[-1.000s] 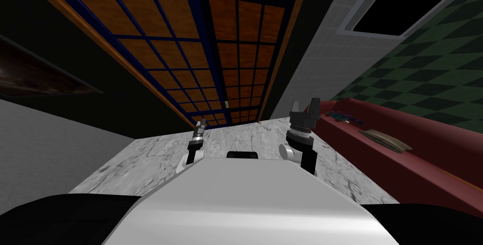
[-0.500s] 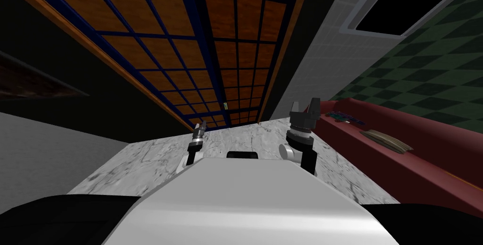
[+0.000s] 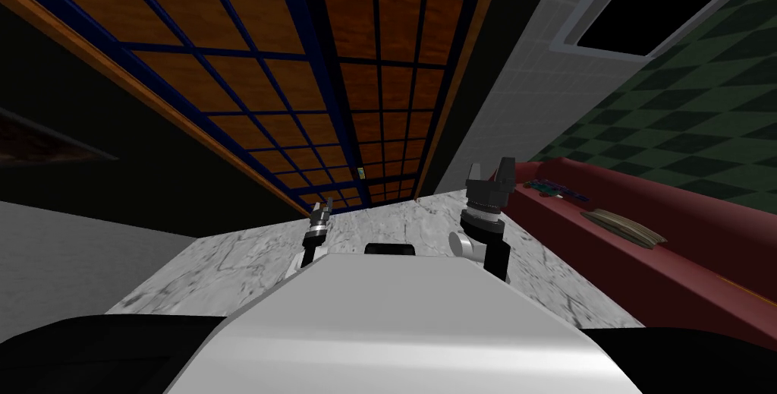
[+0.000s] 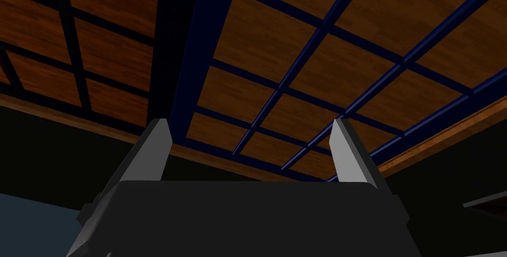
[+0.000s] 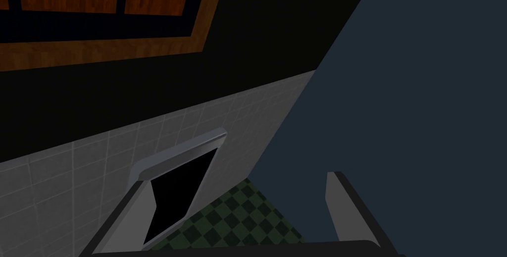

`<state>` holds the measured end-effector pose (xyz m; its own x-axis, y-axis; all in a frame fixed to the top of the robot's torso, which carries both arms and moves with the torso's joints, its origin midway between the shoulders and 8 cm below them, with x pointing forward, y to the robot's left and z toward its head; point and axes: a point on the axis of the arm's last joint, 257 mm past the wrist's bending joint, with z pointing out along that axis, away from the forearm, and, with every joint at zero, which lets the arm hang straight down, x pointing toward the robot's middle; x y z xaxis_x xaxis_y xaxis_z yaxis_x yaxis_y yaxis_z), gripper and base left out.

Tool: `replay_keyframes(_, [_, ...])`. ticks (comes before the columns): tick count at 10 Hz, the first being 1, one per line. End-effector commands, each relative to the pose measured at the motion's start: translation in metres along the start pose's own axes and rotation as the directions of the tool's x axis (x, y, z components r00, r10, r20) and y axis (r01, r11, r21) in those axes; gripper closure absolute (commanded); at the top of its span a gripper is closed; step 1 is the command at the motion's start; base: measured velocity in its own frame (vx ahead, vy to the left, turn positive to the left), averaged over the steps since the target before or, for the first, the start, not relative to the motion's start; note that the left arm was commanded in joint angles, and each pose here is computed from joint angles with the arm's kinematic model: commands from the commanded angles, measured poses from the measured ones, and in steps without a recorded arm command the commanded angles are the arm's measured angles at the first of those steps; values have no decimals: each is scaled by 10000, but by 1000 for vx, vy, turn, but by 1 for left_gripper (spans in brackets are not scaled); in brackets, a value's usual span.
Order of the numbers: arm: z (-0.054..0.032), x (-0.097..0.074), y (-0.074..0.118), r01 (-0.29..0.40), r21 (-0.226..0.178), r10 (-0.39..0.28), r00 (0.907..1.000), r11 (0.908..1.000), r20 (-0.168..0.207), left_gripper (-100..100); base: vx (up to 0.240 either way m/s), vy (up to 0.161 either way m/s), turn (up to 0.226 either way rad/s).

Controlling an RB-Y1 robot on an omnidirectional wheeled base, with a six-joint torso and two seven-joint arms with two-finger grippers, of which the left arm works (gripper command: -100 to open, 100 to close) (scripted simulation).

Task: Pull the door open

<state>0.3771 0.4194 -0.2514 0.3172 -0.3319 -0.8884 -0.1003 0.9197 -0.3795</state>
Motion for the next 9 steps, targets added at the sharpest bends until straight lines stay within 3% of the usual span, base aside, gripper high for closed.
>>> replay_keyframes(1, [-31, 84, 82, -412, -152, 410, 9991, 9990, -143, -100, 99, 17, -35])
replay_keyframes(5, [-127, 268, 232, -1265, -470, 1240, 9909, 9909, -516, -100, 95, 22, -35])
replay_keyframes(9, [-231, 449, 351, -2022, -713, 1954, 9764, 9768, -918, -100, 102, 13, -32])
